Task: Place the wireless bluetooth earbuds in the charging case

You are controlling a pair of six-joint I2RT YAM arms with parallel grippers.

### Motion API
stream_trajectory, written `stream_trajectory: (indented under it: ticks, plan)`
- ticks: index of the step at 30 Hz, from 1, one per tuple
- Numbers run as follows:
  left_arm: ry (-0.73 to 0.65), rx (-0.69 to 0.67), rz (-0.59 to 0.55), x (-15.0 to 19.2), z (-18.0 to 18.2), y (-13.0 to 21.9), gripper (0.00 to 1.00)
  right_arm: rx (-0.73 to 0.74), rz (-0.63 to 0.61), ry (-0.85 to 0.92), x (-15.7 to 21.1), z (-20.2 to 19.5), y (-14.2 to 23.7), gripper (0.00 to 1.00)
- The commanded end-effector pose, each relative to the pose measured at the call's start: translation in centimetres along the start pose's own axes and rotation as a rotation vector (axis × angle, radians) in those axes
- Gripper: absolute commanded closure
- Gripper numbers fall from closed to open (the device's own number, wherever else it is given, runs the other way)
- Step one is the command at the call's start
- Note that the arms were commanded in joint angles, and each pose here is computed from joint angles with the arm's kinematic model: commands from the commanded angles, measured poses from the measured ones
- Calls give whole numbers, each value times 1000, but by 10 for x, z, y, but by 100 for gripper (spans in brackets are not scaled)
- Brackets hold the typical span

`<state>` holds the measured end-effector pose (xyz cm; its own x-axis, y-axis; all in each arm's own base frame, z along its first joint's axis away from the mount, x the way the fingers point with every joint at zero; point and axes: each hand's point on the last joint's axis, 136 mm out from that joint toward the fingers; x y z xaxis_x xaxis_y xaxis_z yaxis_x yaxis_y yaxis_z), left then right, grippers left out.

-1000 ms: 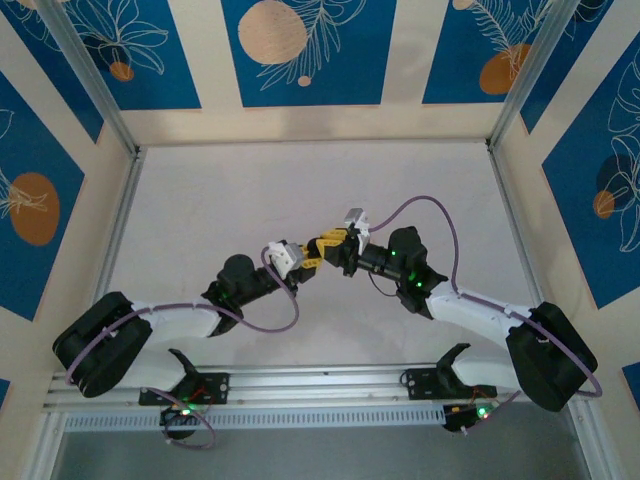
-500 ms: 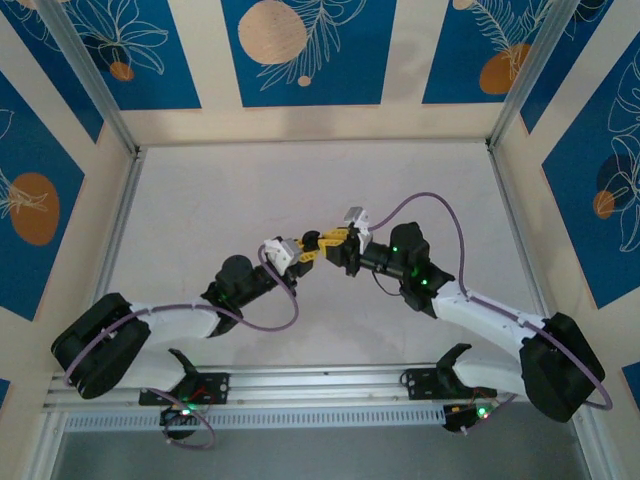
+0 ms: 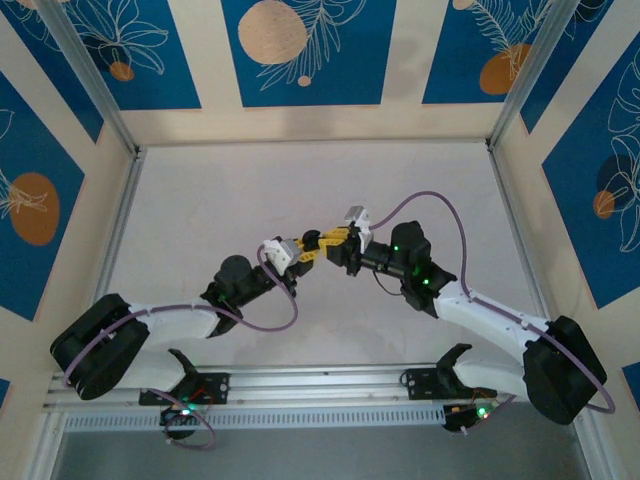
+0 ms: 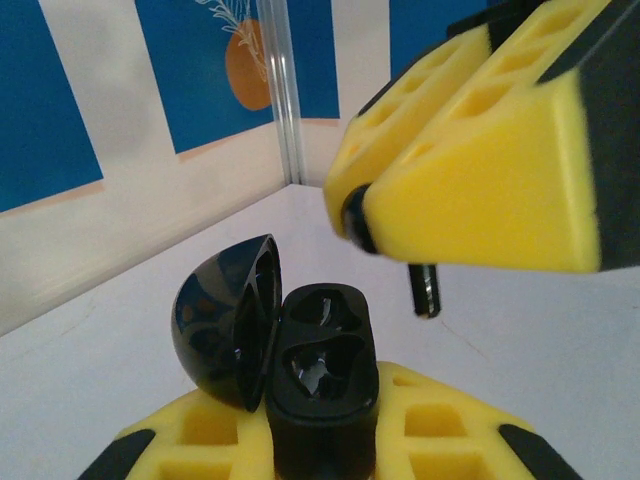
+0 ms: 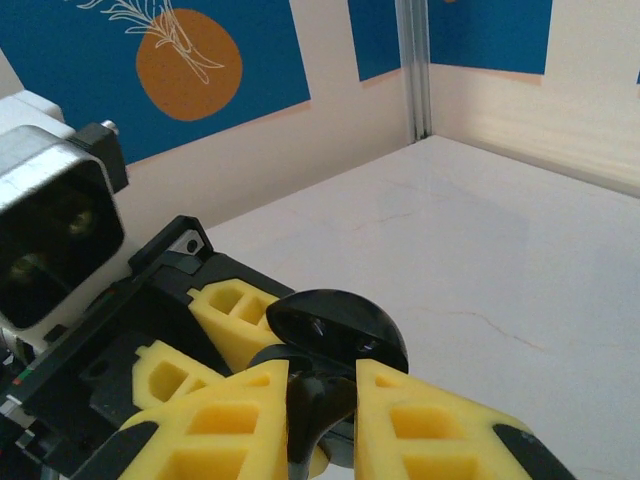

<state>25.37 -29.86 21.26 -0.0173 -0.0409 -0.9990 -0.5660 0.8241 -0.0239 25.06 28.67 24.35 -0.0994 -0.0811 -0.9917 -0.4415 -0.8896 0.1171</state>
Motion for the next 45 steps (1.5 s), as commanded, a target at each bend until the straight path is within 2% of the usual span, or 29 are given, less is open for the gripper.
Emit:
stream_trajectory:
  ticks: [1, 25, 45]
  plan:
    - [-26, 46, -56, -16, -11, 0, 82, -4, -43, 3, -14, -2, -3, 81]
    - [-58, 89, -26, -13, -21, 3, 82, 16, -83, 9, -26, -7, -3, 82]
    - [-70, 146, -75, -30, -34, 6, 82, 54, -41, -25, 1, -17, -13, 82]
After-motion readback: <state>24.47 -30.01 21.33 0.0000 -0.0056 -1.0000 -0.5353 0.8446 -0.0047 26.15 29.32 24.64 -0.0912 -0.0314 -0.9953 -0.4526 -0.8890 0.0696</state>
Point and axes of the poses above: each hand's point on the last joint's axis, 136 mm out from that joint toward the fingers, its own y axis back along the fingers, its own z axis along the line the jaws close on, x = y × z, and after that the axes turned 8 degrees about y, right-handed
